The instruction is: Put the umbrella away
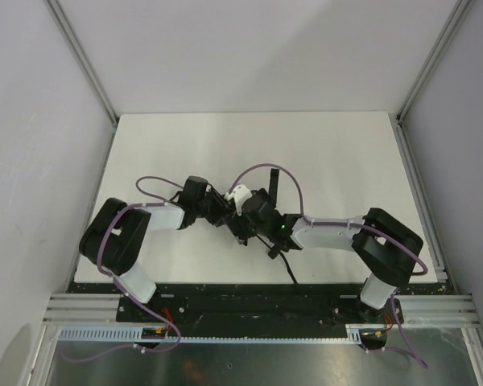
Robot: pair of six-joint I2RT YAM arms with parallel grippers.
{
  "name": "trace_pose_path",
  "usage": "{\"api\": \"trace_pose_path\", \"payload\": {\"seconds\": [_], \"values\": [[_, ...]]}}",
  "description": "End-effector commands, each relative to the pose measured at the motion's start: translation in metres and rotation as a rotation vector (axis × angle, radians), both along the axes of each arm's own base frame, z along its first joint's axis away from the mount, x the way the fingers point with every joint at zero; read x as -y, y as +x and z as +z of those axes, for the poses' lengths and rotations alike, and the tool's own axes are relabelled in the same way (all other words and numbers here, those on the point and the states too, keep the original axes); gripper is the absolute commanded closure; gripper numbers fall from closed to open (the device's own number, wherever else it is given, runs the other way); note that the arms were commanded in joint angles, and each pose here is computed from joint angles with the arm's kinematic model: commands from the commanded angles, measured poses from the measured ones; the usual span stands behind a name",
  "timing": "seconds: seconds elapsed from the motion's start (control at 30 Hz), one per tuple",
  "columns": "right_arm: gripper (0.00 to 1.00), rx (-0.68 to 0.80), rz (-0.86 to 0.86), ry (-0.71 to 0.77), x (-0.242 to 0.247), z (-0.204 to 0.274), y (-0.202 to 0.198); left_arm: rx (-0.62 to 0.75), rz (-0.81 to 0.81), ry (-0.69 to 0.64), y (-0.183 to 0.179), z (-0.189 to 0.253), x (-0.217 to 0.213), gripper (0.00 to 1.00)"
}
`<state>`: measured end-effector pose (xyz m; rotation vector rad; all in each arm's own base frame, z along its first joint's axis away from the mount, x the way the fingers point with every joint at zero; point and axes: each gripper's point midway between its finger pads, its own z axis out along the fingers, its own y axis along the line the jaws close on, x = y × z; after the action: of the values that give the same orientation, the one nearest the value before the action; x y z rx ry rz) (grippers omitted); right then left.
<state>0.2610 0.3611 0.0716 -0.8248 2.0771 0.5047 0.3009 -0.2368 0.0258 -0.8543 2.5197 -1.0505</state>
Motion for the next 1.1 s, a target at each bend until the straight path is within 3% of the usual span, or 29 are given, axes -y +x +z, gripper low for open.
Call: {"api": "trace_pose_path", "payload": {"seconds": [0.0,0.2,0.33,0.43,0.53,0.6,0.7,0.83,1.07], "values": [[0.20,0.290,-0.015,-0.142,-0.006,0.018,0.024,-0.300,0.024,0.253,-0.062,-0.068,-0.049,1.00],[0.29,0.400,-0.074,-0.160,-0.023,0.006,0.037,-0.331,0.017,0.240,-0.065,-0.066,-0.045,1.00],[0.45,0.376,-0.110,-0.190,-0.021,-0.020,0.045,-0.333,0.014,0.230,-0.064,-0.064,-0.043,1.00],[0.62,0.268,-0.127,-0.223,-0.011,-0.053,0.040,-0.320,0.006,0.220,-0.060,-0.059,-0.040,1.00],[0.90,0.117,-0.140,-0.252,0.006,-0.092,0.026,-0.282,-0.011,0.217,-0.051,-0.052,-0.037,1.00],[0.97,0.033,-0.150,-0.266,0.018,-0.114,0.014,-0.242,-0.030,0.220,-0.041,-0.046,-0.033,0.99],[1.00,-0.099,-0.155,-0.233,0.028,-0.136,-0.006,-0.187,-0.052,0.208,-0.025,-0.034,-0.026,0.83],[1.00,-0.242,-0.167,-0.150,0.034,-0.149,-0.024,-0.108,-0.067,0.188,-0.003,-0.013,-0.019,0.49],[1.00,-0.503,-0.182,0.053,0.031,-0.162,-0.048,0.075,-0.089,0.196,0.030,0.031,-0.022,0.19]]}}
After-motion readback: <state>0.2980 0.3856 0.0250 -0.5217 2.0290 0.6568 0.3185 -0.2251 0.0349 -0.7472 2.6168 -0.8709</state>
